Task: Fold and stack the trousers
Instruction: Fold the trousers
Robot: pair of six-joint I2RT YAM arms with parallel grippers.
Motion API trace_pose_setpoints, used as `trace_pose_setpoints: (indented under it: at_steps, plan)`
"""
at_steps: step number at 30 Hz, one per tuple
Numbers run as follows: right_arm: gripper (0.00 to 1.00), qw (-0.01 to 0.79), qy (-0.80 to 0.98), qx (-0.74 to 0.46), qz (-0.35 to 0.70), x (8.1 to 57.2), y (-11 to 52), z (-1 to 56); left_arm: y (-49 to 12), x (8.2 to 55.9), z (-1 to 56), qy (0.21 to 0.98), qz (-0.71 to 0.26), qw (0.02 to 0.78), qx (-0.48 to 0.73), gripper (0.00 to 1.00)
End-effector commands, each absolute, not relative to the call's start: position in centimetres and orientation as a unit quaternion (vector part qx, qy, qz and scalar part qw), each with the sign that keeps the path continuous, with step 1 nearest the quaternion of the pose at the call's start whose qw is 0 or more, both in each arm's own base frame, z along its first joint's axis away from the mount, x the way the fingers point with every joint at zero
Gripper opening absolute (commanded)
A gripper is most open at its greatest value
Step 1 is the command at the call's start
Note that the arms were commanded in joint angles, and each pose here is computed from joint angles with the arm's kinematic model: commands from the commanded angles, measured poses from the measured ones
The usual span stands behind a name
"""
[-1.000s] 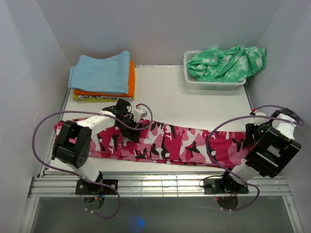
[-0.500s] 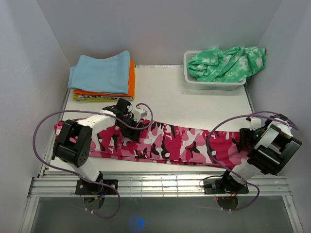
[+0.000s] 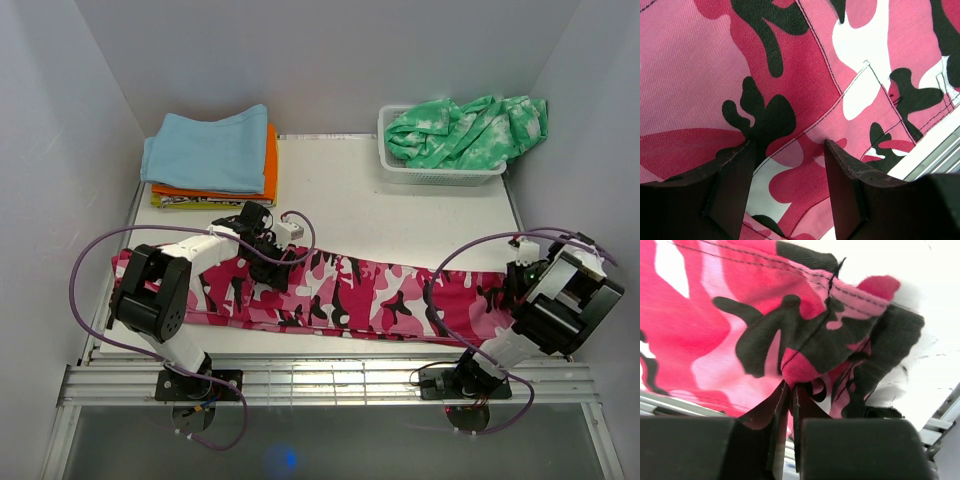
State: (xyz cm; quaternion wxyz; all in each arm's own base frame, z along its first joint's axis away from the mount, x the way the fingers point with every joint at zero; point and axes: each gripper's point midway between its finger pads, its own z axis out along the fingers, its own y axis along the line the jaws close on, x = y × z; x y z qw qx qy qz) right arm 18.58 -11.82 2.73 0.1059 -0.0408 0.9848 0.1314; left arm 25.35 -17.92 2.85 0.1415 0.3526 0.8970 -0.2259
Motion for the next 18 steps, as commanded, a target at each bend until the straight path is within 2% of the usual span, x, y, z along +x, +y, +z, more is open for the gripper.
trace_pose_setpoints:
  at_steps: [1, 5, 10, 12, 13, 14, 16, 18]
  plan:
    - [0.08, 0.128, 0.979, -0.037, 0.154, 19.5, -11.2, 5.7, -18.5, 26.0, 3.4, 0.892, -0.236, 0.155, 0.354, 0.68]
    - [0.08, 0.146, 0.980, -0.046, 0.129, 19.7, -11.7, 8.1, -18.4, 25.8, 3.5, 0.892, -0.236, 0.155, 0.353, 0.68]
    - [0.08, 0.128, 0.986, -0.059, 0.092, 18.1, -12.2, 8.8, -18.4, 25.7, 3.6, 0.892, -0.236, 0.154, 0.353, 0.68]
    - [0.33, 0.112, 0.987, -0.062, 0.092, 17.4, -12.1, 7.9, -18.4, 25.5, 3.4, 0.893, -0.238, 0.150, 0.352, 0.68]
    - [0.42, 0.098, 0.988, -0.059, 0.101, 17.0, -11.9, 7.2, -18.4, 25.5, 3.3, 0.893, -0.239, 0.150, 0.351, 0.68]
    - [0.58, 0.090, 0.989, -0.051, 0.106, 16.7, -11.7, 6.4, -18.5, 25.6, 3.3, 0.893, -0.239, 0.149, 0.351, 0.68]
    - [0.69, 0.078, 0.990, -0.043, 0.107, 16.4, -11.8, 5.6, -18.5, 25.7, 3.5, 0.893, -0.239, 0.150, 0.352, 0.68]
    - [0.71, 0.081, 0.992, -0.035, 0.093, 16.7, -12.3, 4.8, -18.6, 25.9, 3.7, 0.892, -0.240, 0.150, 0.353, 0.68]
